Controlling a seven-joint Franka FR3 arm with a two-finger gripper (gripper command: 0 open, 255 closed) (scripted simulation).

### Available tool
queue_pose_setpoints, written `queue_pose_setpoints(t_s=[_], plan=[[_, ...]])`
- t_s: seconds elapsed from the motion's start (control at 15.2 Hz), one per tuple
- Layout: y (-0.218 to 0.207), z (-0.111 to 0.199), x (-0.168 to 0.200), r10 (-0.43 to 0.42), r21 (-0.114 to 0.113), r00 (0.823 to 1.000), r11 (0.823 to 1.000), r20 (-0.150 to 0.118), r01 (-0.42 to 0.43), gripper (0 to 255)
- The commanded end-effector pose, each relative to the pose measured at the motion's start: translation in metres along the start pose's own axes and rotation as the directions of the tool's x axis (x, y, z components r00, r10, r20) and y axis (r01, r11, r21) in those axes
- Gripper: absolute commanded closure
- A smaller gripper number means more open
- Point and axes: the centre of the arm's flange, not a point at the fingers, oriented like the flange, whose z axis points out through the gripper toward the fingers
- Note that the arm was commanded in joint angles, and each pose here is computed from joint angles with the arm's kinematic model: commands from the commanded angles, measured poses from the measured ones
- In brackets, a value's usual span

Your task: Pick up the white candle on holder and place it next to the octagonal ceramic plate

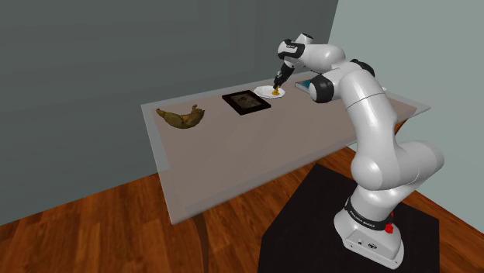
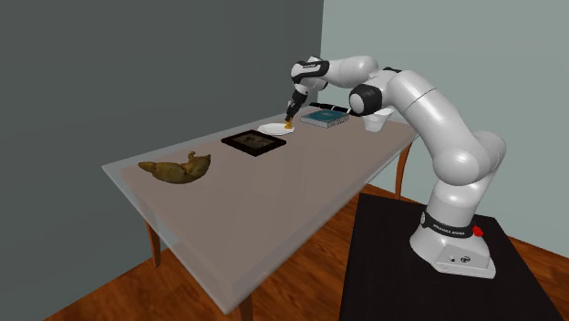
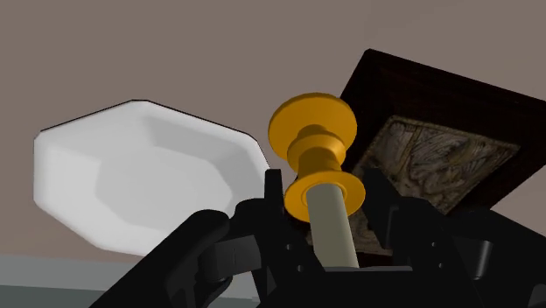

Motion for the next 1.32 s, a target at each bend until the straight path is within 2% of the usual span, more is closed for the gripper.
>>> queue_pose_setpoints(t_s=[0.0, 0.73, 1.19, 1.25], plan=[[0.003, 0.009, -0.003, -0.001, 0.000, 1.000, 1.000, -0.001, 0.001, 255], [0.007, 0.060, -0.026, -0.001, 0.000, 1.000, 1.000, -0.001, 0.001, 255], [0.007, 0.060, -0.026, -0.001, 0.000, 1.000, 1.000, -0.001, 0.001, 255], [0.007, 0.060, -0.026, -0.001, 0.000, 1.000, 1.000, -0.001, 0.001, 0]])
